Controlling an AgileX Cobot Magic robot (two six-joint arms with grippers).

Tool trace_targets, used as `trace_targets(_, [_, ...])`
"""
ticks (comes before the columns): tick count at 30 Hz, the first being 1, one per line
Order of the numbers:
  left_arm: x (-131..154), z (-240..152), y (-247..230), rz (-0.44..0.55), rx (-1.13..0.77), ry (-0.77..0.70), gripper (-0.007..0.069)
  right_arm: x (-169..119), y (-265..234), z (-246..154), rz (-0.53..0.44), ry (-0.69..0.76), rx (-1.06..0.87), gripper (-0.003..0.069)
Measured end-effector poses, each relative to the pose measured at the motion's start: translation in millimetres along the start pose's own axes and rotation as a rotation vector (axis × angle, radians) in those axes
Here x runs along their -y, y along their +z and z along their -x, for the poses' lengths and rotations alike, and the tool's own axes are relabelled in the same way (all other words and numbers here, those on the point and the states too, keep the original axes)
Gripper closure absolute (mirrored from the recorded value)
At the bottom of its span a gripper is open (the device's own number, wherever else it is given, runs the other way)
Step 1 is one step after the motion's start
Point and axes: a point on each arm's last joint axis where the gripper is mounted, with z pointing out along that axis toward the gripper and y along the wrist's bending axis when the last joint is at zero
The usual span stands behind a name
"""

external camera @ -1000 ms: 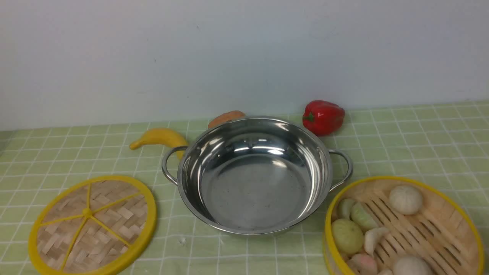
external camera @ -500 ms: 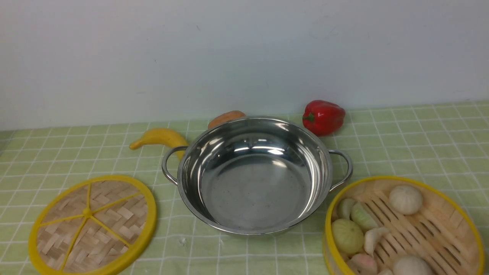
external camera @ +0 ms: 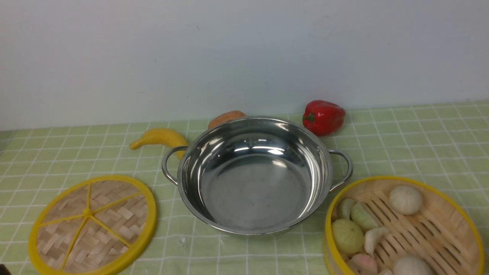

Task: Place the steamer in the pot on the green tablecloth, and put the lid on the steamer.
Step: 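Reach for and grasp the rim of the bamboo steamer holding the buns with the right gripper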

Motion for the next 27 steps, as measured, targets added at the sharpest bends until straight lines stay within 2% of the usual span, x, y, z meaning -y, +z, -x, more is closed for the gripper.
trace_targets(1, [4.1, 5.1, -0.2, -0.049, 0.053, -0.164, 0.0382, -2.1, 0.0, 1.7, 0.025, 0.155, 0.017, 0.0417])
trace_targets(4, [8.5, 14.9, -1.6, -0.132, 0.138, -0.491, 0.0382, -3.9, -0.2, 3.6, 0.049, 0.326, 0.033, 0.0417])
trace_targets(8, [8.3, 25.6, -4.1, -0.192, 0.239, -0.719, 0.0382, -4.7, -0.3, 4.9, 0.062, 0.409, 0.042, 0.0417])
trace_targets(15, [6.0, 34.9, -7.2, -0.217, 0.348, -0.764, 0.0382, -5.6, -0.5, 7.7, 0.079, 0.427, 0.07, 0.0417])
trace_targets(19, [3.1, 44.6, -11.8, -0.244, 0.469, -0.803, 0.0382, -7.6, -2.0, 17.4, 0.135, 0.515, 0.168, 0.0417])
trace_targets(21, [0.6, 52.4, -16.6, -0.276, 0.571, -0.85, 0.0382, -9.0, -5.1, 28.8, 0.2, 0.598, 0.285, 0.0417])
trace_targets(23, [-2.9, 70.0, -29.9, -0.349, 0.761, -0.91, 0.0382, -12.4, -13.1, 46.1, 0.303, 0.639, 0.461, 0.0417])
trace_targets(24, [-4.0, 78.7, -37.2, -0.38, 0.842, -0.922, 0.0382, -16.1, -19.1, 56.6, 0.361, 0.632, 0.555, 0.0417])
trace_targets(25, [-4.3, 81.1, -39.3, -0.389, 0.863, -0.924, 0.0382, -17.2, -20.6, 59.0, 0.374, 0.628, 0.576, 0.0417])
trace_targets(26, [-5.2, 98.8, -55.3, -0.441, 1.002, -0.92, 0.0382, -29.6, -33.6, 80.4, 0.472, 0.577, 0.726, 0.0417])
trace_targets(27, [-5.1, 112.2, -67.5, -0.467, 1.085, -0.902, 0.0382, -37.9, -42.3, 93.3, 0.518, 0.52, 0.822, 0.0417])
